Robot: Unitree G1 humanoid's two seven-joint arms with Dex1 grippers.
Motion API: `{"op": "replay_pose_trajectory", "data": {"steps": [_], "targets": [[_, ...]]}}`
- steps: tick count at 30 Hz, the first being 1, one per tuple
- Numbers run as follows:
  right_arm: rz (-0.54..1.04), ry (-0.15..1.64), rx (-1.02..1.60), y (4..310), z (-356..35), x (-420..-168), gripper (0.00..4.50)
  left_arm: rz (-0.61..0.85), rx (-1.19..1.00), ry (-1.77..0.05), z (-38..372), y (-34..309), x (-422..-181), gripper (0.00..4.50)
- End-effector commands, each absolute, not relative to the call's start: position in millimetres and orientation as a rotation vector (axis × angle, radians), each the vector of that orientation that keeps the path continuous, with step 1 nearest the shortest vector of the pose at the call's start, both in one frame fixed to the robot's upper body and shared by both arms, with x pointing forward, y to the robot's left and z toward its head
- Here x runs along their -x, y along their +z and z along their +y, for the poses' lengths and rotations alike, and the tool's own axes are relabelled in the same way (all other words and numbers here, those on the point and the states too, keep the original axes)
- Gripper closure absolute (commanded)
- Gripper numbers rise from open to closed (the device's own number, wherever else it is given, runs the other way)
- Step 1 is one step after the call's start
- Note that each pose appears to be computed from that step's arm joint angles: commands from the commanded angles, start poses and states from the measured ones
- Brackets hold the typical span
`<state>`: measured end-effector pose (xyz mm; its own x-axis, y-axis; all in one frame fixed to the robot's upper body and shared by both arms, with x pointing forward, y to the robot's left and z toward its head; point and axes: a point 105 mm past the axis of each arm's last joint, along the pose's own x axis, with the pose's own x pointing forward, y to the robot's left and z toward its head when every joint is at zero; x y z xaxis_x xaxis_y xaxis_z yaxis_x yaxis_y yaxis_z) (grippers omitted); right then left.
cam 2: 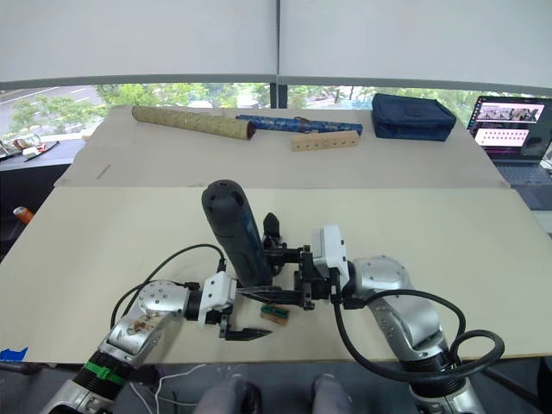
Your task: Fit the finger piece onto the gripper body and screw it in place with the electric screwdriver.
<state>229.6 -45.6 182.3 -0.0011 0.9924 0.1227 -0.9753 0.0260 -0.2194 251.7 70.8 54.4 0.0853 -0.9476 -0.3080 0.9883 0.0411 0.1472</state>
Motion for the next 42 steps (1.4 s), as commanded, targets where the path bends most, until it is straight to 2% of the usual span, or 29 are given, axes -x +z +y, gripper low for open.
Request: {"op": "replay_pose_trajectory", "data": {"steps": [1,42], "targets": [[-0.359,1.552,0.106,194.6,-47.4,-224.1,2.57,0.261,-0.331,-1.501,74.3,28.2,-241.6,0.05],[-0.351,1.524,0.108,192.2,-48.3,-229.0,2.57,0.266,-0.331,-1.508,74.8,26.2,-242.6,0.05]]}}
